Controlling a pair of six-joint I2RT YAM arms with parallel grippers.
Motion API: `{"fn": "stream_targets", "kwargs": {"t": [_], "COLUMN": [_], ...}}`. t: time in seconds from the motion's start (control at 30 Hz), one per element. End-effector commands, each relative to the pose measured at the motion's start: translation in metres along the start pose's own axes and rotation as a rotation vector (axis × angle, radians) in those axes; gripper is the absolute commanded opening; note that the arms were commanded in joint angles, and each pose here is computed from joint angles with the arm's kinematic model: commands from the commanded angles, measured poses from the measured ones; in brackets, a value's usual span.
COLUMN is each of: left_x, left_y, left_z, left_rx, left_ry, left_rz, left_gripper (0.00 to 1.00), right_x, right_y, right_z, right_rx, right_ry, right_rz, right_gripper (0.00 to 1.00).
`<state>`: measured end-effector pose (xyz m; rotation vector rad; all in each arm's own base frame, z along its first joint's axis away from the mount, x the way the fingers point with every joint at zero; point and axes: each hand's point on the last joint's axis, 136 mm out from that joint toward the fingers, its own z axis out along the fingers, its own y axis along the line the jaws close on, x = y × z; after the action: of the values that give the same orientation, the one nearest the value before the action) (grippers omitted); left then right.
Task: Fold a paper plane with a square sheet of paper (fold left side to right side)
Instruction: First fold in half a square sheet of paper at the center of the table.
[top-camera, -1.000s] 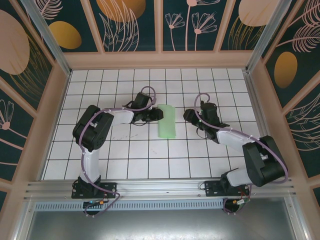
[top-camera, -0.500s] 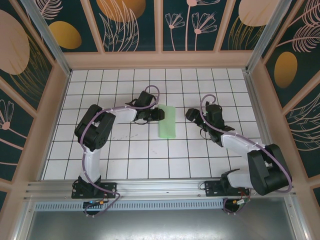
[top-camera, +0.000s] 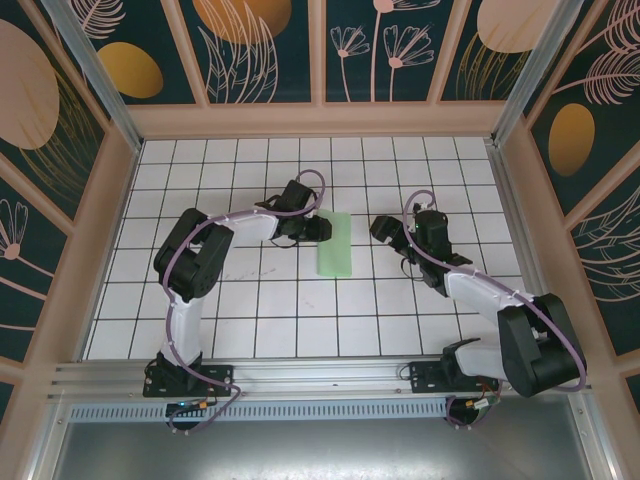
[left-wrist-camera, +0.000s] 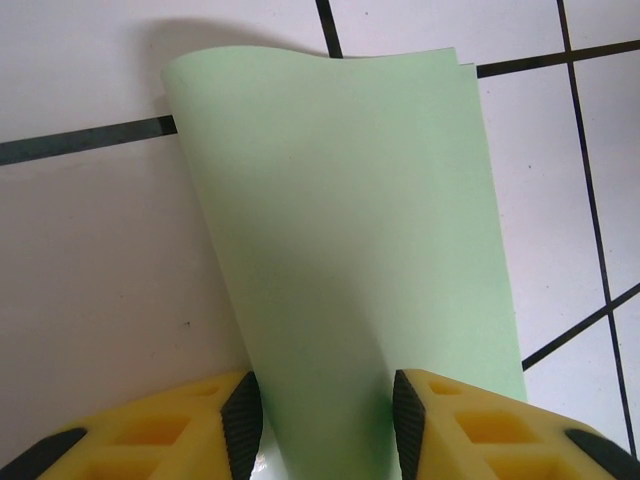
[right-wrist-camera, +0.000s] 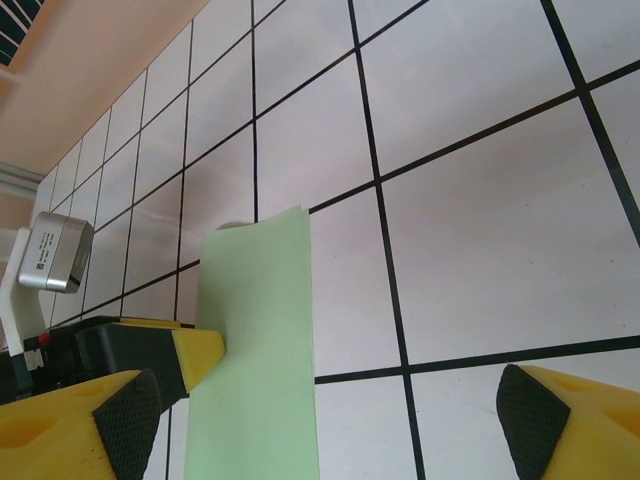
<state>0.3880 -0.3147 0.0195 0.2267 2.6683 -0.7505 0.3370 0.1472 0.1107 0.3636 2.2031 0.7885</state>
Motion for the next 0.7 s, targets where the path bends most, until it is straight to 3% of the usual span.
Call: {"fn": "stream_targets", "kwargs": {"t": [0.0, 0.67], "left_x": [0.0299, 0.0321], "left_y": [0.0252, 0.0253], "left_z": [0.0286, 0.0344], "left_rx": [-0.088, -0.114], "left_ry": [0.082, 0.097], "left_rz": [0.022, 0.048], "left_gripper": [0.45, 0.46], "right_x": [-0.006, 0.0003], "right_y": [0.0061, 0.0083], "right_z": [-0.0051, -0.0051], "right_rx": [-0.037, -0.059], "right_ry": [-0.027, -0.001], "right_rz": [0.005, 0.005], "right_gripper": [0.91, 0.92]}}
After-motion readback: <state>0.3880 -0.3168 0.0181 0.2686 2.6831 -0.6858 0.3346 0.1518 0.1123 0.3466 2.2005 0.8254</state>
